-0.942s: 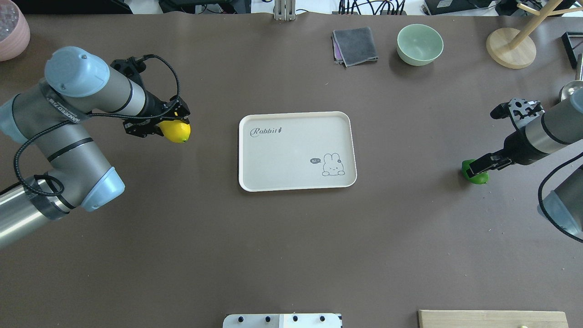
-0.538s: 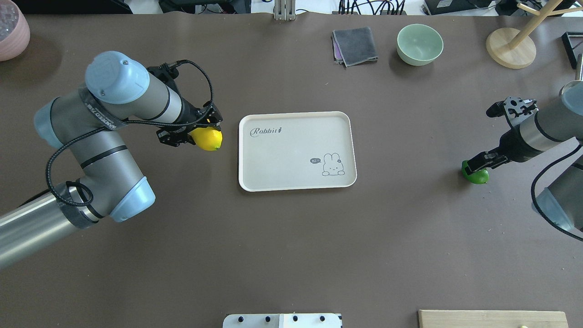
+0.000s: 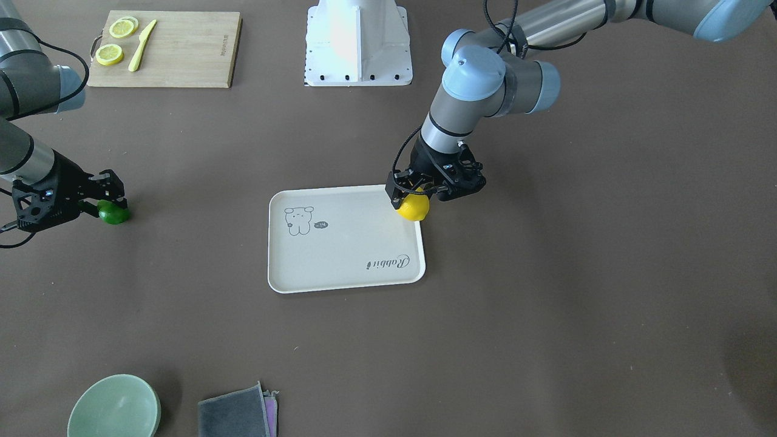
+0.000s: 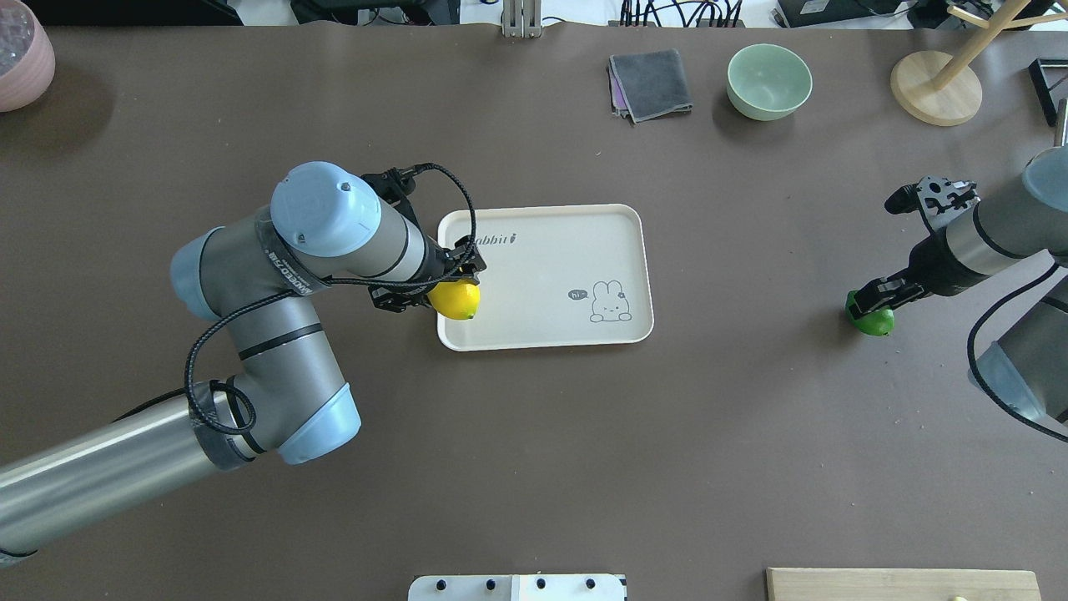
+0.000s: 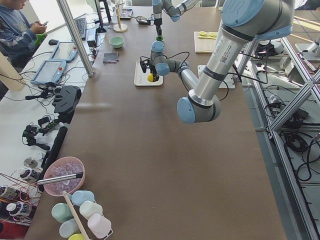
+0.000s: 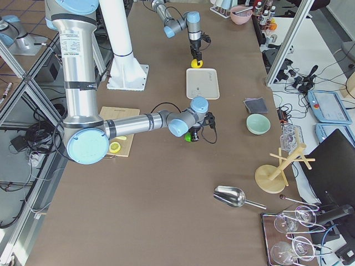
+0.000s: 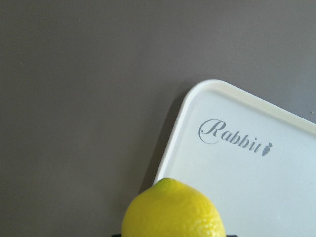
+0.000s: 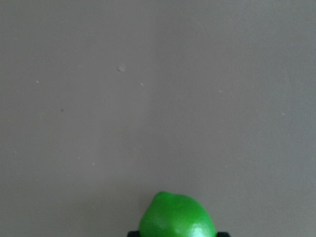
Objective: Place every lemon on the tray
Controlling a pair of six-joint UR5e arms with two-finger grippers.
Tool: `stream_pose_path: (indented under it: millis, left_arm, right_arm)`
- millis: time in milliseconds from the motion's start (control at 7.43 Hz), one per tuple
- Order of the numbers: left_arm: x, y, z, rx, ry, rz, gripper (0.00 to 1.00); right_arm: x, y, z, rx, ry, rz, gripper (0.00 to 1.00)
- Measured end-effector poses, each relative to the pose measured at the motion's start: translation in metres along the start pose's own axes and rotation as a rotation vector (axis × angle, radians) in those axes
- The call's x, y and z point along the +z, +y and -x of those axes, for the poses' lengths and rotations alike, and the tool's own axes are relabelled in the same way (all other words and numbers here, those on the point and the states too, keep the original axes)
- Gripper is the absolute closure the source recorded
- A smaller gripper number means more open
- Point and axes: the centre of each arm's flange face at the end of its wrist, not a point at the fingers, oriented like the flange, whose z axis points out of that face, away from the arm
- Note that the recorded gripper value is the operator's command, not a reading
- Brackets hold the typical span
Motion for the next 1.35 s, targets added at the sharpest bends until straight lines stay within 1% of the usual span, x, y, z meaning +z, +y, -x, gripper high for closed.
stream_pose_path:
  millis: [135, 269, 404, 538, 808, 1077, 1212, 1346]
  left_arm:
    - [0.012, 0.008, -0.010, 0.010, -0.005, -0.011, 1.00]
    - [0.019, 0.012, -0.015, 0.018, -0.010, -0.017, 1.00]
    - [0.025, 0.013, -0.016, 0.022, -0.018, -0.021, 0.84]
    - [0.029, 0.012, -0.015, 0.021, -0.025, -0.022, 0.02]
    - [0.026, 0.011, -0.020, 0.032, -0.017, -0.024, 0.02]
    - [-0.006, 0.001, -0.029, 0.077, 0.032, -0.037, 0.02]
    - [-0.025, -0.007, -0.029, 0.096, 0.055, -0.037, 0.02]
    - [-0.044, -0.017, -0.021, 0.100, 0.073, -0.021, 0.02]
  right_arm:
    - [-0.007, -0.017, 0.021, 0.026, -0.018, -0.017, 1.00]
    - [-0.017, -0.042, 0.053, 0.058, -0.039, -0.030, 1.00]
    - [-0.027, -0.067, 0.091, 0.093, -0.058, -0.038, 1.00]
    - [-0.031, -0.086, 0.136, 0.138, -0.080, -0.042, 1.00]
    - [-0.024, -0.102, 0.236, 0.239, -0.112, -0.058, 1.00]
    - [-0.002, -0.100, 0.306, 0.291, -0.108, -0.091, 1.00]
    - [0.010, -0.103, 0.330, 0.318, -0.099, -0.106, 1.00]
    - [0.019, -0.105, 0.344, 0.335, -0.089, -0.115, 1.00]
